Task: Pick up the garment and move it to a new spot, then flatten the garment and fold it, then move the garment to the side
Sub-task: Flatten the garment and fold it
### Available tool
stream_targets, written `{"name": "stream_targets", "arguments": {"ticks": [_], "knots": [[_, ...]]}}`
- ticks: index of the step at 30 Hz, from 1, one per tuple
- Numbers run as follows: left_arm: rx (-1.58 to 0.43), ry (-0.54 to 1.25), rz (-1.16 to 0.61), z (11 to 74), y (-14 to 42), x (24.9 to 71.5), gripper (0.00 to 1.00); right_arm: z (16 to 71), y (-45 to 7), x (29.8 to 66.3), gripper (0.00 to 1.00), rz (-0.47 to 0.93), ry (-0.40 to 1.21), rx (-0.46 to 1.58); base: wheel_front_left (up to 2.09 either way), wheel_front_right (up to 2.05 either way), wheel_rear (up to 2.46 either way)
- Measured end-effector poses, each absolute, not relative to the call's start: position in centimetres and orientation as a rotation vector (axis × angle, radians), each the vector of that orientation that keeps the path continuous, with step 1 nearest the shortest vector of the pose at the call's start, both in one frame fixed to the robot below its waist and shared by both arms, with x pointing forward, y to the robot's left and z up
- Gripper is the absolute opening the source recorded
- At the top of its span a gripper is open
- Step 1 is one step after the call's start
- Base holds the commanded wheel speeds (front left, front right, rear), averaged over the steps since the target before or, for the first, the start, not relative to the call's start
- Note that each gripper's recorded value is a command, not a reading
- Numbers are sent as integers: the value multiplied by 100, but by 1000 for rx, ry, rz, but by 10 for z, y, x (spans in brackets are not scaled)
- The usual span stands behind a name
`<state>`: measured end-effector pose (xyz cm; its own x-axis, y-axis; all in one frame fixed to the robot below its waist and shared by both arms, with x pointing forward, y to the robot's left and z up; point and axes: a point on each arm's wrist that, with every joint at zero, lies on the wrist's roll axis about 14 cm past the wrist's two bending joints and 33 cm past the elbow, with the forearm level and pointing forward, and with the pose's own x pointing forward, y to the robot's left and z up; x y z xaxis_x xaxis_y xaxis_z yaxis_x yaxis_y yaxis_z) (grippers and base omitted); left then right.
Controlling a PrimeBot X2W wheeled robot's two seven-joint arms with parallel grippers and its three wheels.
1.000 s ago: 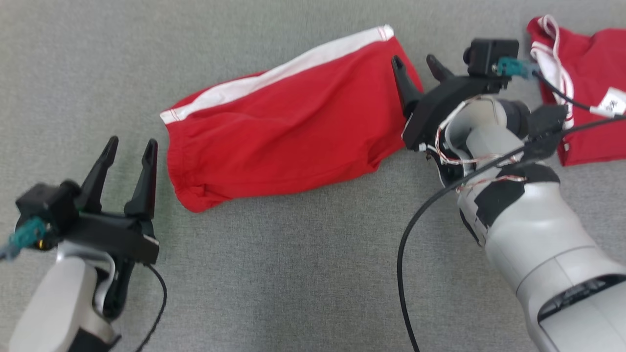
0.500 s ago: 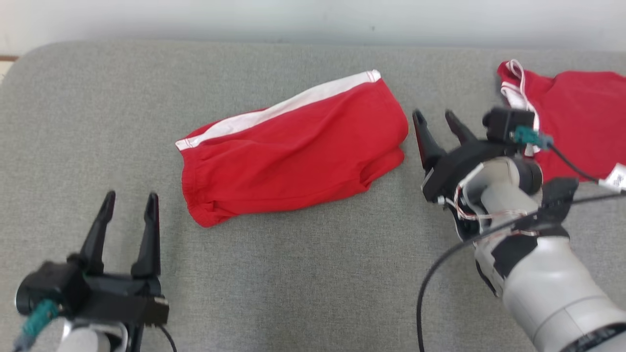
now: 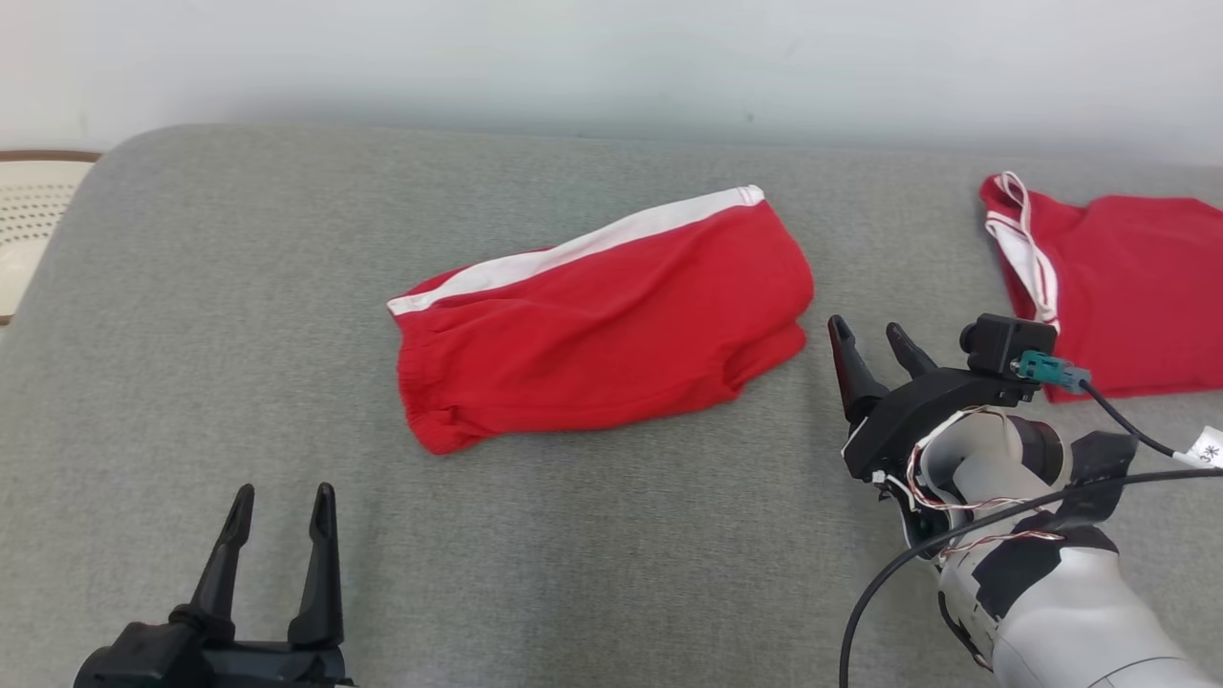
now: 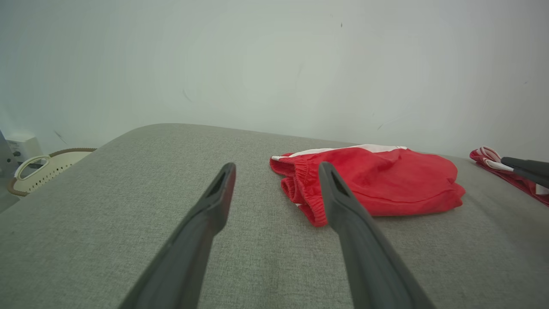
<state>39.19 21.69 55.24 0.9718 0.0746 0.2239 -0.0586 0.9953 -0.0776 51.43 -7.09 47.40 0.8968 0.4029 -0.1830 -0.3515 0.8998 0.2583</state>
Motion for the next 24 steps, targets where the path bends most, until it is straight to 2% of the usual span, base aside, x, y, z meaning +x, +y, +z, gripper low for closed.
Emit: {"name": "stream_targets", "arguments": {"ticks": [15,24], "knots": [[-79,-209,120,545,232,381,100,466,-60,544,100,373,305,201,0,0,0],[-73,-170,167,532,249,382,100,437,-48,557,100,379,404,167,0,0,0]]}}
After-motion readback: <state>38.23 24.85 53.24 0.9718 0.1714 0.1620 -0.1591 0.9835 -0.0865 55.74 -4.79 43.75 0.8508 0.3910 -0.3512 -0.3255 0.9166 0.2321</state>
